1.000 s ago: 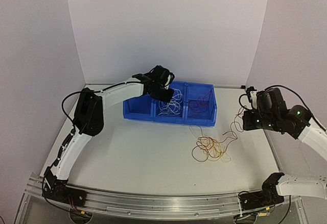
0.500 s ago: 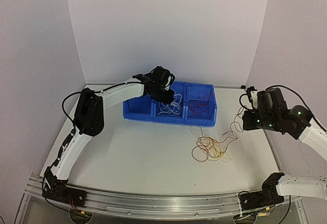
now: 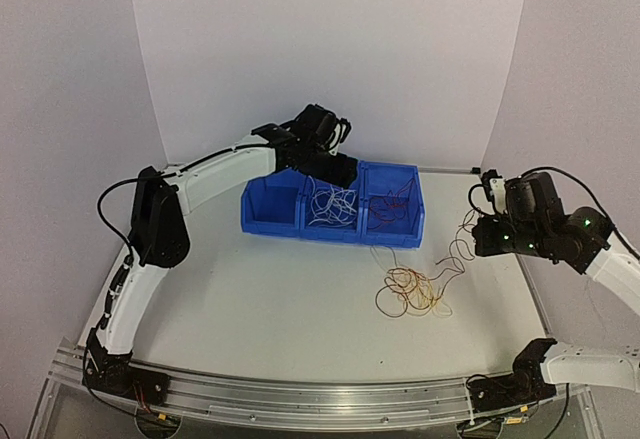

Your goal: Untangle the cables

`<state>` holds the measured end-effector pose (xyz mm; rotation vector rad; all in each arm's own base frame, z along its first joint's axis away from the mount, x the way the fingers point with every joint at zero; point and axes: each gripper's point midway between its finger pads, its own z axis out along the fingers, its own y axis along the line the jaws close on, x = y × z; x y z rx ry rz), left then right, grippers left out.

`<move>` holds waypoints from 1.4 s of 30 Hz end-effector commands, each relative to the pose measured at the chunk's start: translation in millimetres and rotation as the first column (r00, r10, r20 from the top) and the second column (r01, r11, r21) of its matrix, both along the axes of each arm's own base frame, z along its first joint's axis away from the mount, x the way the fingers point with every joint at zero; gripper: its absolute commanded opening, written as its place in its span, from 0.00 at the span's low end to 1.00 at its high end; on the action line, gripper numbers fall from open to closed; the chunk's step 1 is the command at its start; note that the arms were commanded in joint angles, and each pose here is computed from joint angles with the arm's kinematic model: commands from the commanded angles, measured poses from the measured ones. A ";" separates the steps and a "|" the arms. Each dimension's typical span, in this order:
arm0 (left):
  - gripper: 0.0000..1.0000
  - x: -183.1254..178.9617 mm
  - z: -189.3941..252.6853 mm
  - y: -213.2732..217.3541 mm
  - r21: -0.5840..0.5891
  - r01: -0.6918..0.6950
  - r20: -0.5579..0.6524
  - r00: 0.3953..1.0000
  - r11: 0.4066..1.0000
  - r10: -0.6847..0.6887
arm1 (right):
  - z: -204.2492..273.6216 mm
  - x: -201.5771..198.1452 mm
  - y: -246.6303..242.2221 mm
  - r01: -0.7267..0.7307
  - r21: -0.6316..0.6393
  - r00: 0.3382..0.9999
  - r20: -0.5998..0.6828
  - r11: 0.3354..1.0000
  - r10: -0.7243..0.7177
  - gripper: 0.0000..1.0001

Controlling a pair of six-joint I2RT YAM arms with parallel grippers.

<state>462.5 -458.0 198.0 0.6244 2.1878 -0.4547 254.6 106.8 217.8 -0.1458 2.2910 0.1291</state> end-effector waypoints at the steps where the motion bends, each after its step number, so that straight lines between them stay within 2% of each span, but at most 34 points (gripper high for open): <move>1: 0.92 -9.4 72.4 6.7 -0.065 -0.009 0.105 0.994 0.998 0.016 | 27.0 4.6 8.5 -0.023 0.059 0.998 0.053 0.998 0.019 0.00; 3: 0.99 -14.5 79.6 7.5 -0.072 -0.008 0.111 0.994 0.997 0.016 | 33.6 5.3 14.7 -0.050 0.075 0.997 0.058 0.996 0.046 0.00; 9: 1.00 -40.6 108.5 17.7 -0.121 0.005 0.139 0.990 0.993 0.012 | 90.5 7.8 56.7 -0.227 0.212 0.971 0.123 0.950 0.205 0.00; 16: 1.00 -89.5 135.5 69.2 -0.211 -0.027 0.175 0.983 0.977 0.064 | 176.4 6.6 96.7 -0.433 0.304 0.894 0.268 0.849 0.360 0.00; 20: 1.00 -115.4 120.2 95.8 -0.247 -0.046 0.140 0.987 0.968 0.083 | 211.4 10.9 112.8 -0.505 0.316 0.851 0.336 0.803 0.403 0.00; 24: 1.00 -132.5 101.0 107.7 -0.268 -0.053 0.087 0.993 0.962 0.079 | 243.2 22.4 126.7 -0.558 0.310 0.806 0.422 0.770 0.414 0.00; 30: 1.00 -142.5 67.8 110.3 -0.262 -0.068 0.005 0.997 0.963 0.071 | 289.6 45.4 138.7 -0.584 0.283 0.755 0.535 0.761 0.380 0.00; 37: 1.00 -154.9 38.9 97.3 -0.247 0.003 -0.041 0.999 0.969 -0.014 | 345.4 56.7 146.2 -0.616 0.300 0.691 0.650 0.729 0.317 0.00; 42: 1.00 -160.6 35.6 87.4 -0.274 0.046 -0.042 0.997 0.961 -0.060 | 367.5 70.4 142.2 -0.587 0.273 0.660 0.707 0.762 0.255 0.00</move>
